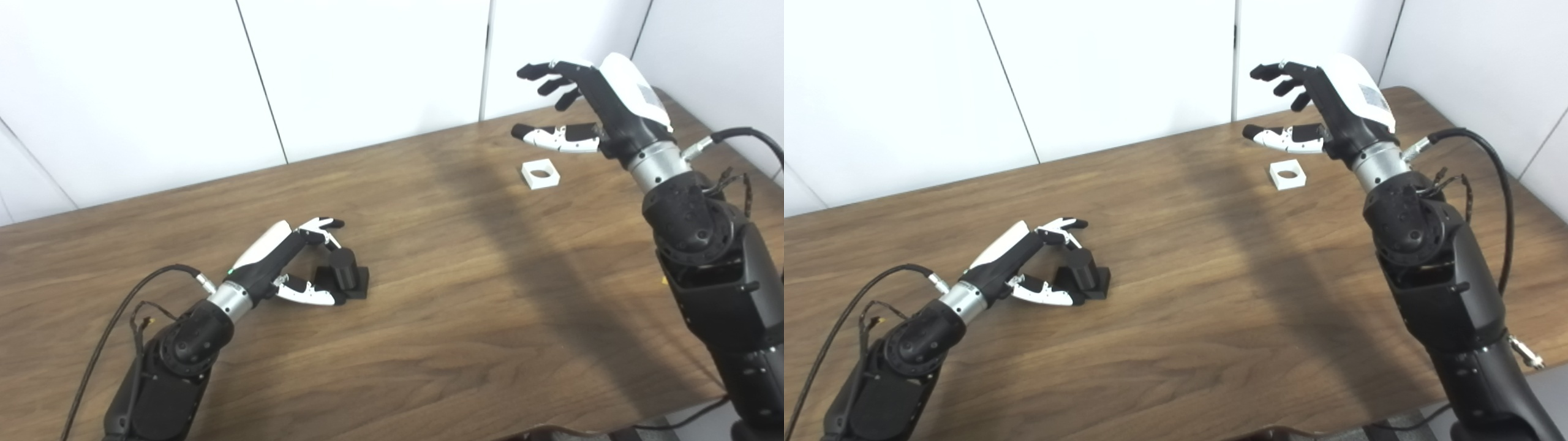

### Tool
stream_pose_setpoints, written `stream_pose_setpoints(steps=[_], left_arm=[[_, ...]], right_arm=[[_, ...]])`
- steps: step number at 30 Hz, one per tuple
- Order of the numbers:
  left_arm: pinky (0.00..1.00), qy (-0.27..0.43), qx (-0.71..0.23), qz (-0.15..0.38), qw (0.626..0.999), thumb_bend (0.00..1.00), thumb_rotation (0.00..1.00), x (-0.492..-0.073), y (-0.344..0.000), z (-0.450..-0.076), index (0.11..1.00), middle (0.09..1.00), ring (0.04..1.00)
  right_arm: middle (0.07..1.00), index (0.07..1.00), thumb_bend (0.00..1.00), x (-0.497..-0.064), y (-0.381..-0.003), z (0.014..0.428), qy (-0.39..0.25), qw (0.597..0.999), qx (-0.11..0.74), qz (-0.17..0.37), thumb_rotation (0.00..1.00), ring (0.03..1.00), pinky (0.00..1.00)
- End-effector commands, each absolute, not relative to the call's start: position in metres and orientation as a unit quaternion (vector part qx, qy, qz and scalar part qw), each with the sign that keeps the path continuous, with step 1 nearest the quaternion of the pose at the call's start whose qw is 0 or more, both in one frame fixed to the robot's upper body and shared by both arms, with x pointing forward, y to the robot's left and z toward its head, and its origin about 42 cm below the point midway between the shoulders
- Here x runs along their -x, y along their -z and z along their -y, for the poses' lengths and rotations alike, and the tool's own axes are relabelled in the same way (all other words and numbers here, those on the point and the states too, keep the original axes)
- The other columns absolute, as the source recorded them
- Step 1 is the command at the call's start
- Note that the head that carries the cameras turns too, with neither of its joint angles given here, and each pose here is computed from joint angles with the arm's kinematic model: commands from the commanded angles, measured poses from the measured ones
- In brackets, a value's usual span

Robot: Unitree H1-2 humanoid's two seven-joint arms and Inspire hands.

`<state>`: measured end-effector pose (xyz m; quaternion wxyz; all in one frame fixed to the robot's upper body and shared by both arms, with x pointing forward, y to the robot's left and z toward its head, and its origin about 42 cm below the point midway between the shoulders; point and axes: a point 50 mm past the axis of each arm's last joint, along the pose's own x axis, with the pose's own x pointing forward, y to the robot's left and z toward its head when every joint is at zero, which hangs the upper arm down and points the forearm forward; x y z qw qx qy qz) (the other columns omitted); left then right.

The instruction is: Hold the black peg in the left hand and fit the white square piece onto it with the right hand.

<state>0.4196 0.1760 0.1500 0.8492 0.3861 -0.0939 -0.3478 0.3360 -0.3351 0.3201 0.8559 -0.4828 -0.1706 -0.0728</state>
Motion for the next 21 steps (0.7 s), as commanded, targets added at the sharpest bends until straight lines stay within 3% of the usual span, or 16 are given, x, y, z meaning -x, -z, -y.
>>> stream_pose_setpoints(steps=[1, 2, 4, 16, 21], left_arm=[[0.89, 0.362, -0.419, -0.002, 0.833, 0.71, 0.12, -0.412, -0.120, -0.195, 0.570, 0.930, 0.979], [0.89, 0.361, -0.420, -0.004, 0.832, 0.85, 0.15, -0.412, -0.120, -0.195, 0.634, 0.930, 0.980], [0.90, 0.362, -0.421, -0.008, 0.832, 0.89, 0.15, -0.412, -0.120, -0.196, 0.650, 0.931, 0.982], [0.91, 0.366, -0.432, -0.021, 0.824, 0.92, 0.14, -0.413, -0.118, -0.198, 0.663, 0.944, 0.993], [0.91, 0.366, -0.436, -0.024, 0.822, 0.91, 0.15, -0.412, -0.117, -0.198, 0.649, 0.945, 0.995]], right_arm=[[0.763, 0.744, 0.60, -0.333, -0.349, 0.335, 0.086, 0.835, 0.497, 0.221, 0.31, 0.708, 0.57], [0.761, 0.749, 0.59, -0.333, -0.350, 0.336, 0.086, 0.834, 0.498, 0.221, 0.33, 0.722, 0.59], [0.758, 0.749, 0.59, -0.332, -0.352, 0.336, 0.087, 0.833, 0.500, 0.221, 0.33, 0.724, 0.59], [0.769, 0.751, 0.59, -0.336, -0.357, 0.340, 0.081, 0.820, 0.523, 0.216, 0.33, 0.710, 0.57], [0.773, 0.750, 0.62, -0.348, -0.364, 0.350, 0.050, 0.807, 0.550, 0.207, 0.27, 0.723, 0.58]])
